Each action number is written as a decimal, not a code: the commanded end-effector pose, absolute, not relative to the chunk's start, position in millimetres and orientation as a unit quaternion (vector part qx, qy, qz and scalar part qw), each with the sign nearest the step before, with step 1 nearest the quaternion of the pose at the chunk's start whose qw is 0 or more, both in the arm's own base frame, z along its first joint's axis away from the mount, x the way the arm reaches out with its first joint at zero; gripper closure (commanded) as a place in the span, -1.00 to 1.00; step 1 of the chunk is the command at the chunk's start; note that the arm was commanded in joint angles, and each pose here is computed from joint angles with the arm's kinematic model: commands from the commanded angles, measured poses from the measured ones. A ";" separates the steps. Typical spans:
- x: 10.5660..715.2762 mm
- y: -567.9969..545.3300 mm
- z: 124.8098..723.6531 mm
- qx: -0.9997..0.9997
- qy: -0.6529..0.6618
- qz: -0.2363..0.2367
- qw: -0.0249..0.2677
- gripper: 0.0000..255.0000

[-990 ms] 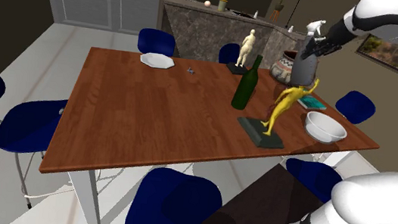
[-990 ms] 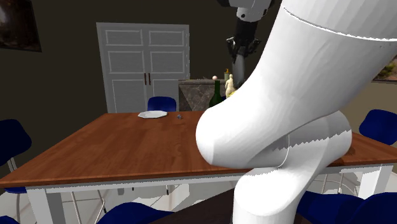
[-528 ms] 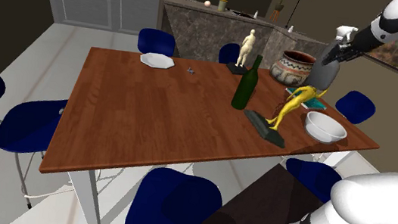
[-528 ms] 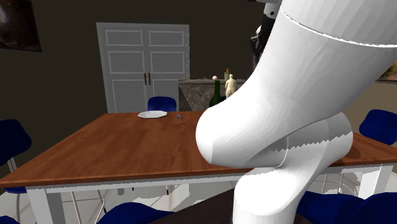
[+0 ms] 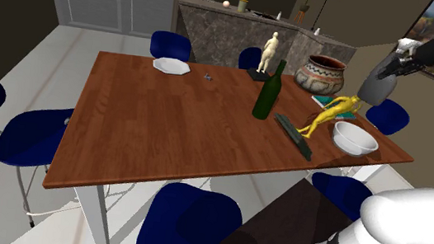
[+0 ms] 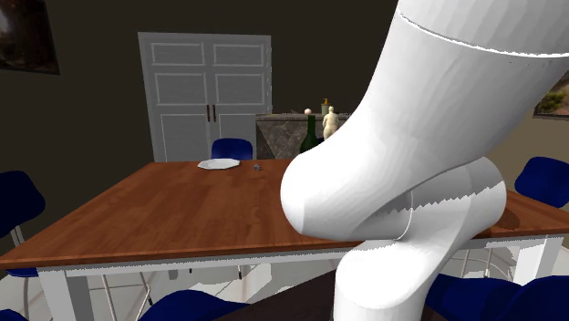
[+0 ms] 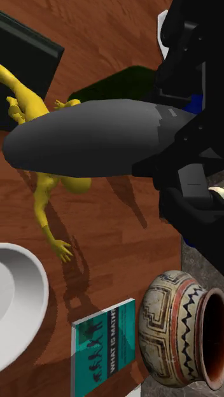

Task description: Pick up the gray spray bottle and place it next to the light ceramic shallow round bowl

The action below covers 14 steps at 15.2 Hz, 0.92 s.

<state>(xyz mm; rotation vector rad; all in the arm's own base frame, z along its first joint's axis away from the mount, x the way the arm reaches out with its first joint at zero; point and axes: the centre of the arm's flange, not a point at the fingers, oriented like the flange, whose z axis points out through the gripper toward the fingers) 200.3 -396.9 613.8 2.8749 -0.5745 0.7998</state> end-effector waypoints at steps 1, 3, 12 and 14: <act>183.3 -415.8 612.8 0.945 -0.188 0.263 0.052 1.00; 165.4 -435.2 612.9 0.945 -0.188 0.263 0.052 1.00; 150.4 -451.4 576.0 0.945 -0.188 0.263 0.052 1.00; 150.4 -451.4 565.4 0.945 -0.188 0.263 0.052 1.00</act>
